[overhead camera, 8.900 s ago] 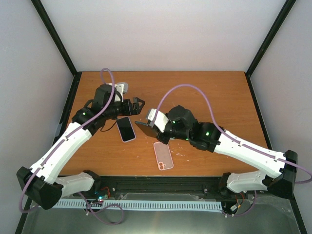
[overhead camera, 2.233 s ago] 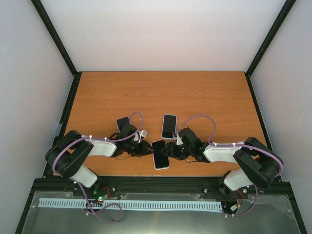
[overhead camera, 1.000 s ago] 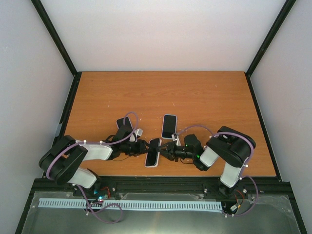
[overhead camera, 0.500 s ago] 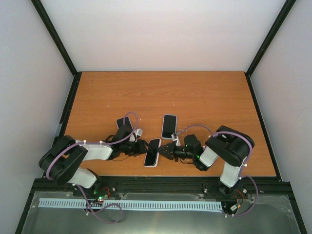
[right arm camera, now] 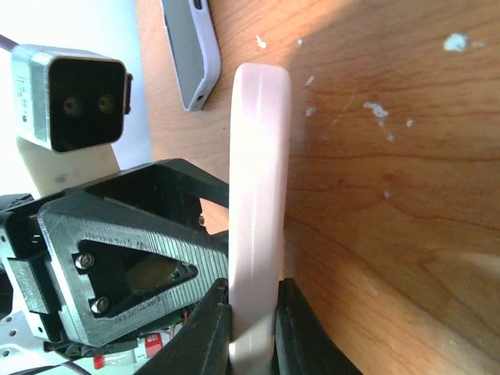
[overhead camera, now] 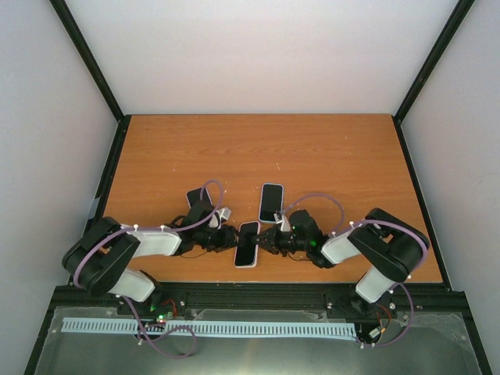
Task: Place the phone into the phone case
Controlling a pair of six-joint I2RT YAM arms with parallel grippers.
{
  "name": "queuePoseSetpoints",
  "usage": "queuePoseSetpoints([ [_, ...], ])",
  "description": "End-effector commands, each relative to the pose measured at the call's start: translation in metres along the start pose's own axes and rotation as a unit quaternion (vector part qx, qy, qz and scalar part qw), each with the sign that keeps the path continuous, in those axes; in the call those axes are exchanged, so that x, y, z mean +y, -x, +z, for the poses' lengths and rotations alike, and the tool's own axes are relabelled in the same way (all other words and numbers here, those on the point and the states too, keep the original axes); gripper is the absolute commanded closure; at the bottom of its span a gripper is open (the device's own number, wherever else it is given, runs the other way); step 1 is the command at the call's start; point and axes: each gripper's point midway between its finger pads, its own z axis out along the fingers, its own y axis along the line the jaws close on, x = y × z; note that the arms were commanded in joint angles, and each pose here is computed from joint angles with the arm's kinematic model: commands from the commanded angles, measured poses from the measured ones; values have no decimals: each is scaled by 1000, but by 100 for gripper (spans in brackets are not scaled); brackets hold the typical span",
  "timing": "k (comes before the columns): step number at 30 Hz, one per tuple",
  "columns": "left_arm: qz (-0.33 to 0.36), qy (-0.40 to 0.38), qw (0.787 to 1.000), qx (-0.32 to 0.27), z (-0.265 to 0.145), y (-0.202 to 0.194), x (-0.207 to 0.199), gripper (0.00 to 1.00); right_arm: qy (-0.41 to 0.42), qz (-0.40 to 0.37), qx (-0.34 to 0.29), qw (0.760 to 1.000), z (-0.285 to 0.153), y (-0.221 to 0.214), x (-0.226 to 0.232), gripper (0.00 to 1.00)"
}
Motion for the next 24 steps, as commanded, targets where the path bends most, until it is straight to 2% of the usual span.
queuePoseSetpoints([
  [1,7,13,1000,4,-14,-3,-7,46,34,-67,-25,997,-6,10,40,97],
  [7,47,-83,995,-38,-57,10,-49,35,92,-122,-48,987,-28,12,86,96],
  [11,101,-160,981,-52,-86,10,-89,36,152,-158,-60,974,-47,8,124,96],
  [19,150,-230,960,-51,-109,4,-126,49,221,-219,-69,948,-76,0,175,96],
  [24,153,-267,950,-46,-115,0,-137,75,220,-228,-61,946,-75,-2,178,94],
])
